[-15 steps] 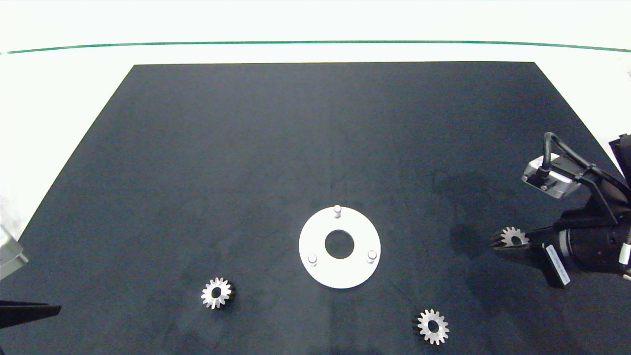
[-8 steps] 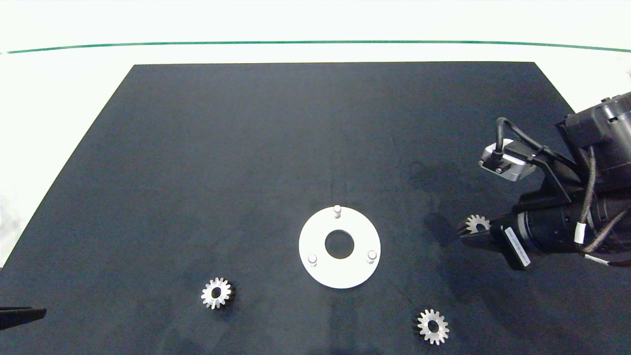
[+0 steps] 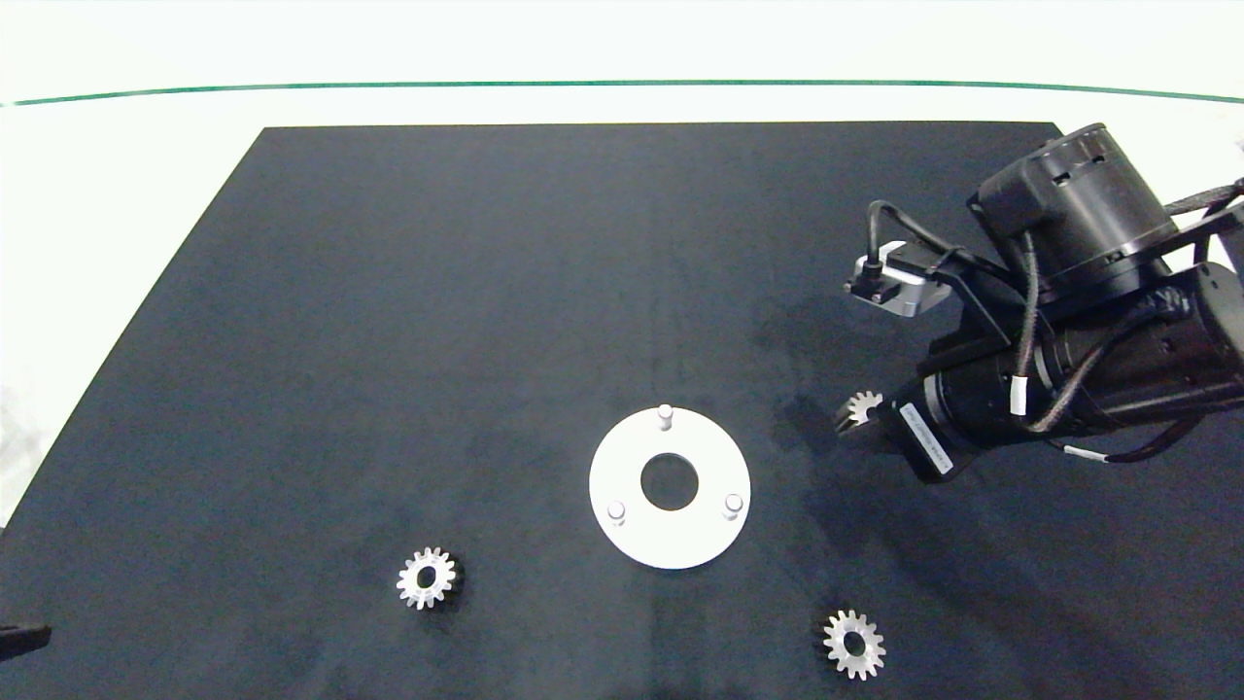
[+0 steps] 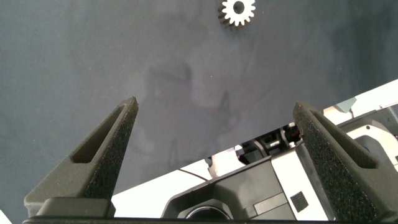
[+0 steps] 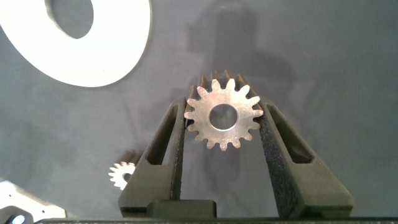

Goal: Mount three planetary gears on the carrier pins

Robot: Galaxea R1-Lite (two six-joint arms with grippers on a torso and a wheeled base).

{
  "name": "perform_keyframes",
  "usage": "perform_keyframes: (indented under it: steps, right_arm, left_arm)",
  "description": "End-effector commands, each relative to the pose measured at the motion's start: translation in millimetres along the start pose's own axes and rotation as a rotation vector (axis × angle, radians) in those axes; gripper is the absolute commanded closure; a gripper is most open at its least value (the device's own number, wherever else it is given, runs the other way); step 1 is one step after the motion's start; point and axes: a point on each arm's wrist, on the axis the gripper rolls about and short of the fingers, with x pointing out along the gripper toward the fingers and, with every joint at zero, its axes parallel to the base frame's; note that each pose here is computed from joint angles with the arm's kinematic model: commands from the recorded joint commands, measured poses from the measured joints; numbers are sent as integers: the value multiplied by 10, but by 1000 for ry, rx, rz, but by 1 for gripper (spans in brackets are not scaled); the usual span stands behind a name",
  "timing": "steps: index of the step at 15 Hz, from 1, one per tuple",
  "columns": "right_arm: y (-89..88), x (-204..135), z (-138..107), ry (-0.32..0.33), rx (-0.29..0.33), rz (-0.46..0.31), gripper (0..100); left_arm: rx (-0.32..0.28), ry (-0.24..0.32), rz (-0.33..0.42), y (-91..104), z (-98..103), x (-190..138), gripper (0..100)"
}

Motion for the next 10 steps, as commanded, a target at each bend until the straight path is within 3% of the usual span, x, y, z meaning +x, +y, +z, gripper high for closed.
perform_keyframes:
  steps: [1,7,10]
  right_arm:
    - [166,128,145,16,-46,37,78]
    - [533,252,264,78,-186,7,78]
    - [688,283,308,69,-232,-3,78]
  left_arm:
    - [0,-37,3,0,-54,-84,0]
    - [0,-85,5,-1,-120,-180,0]
    - [-1,-95,6,-1,-117,-198,0]
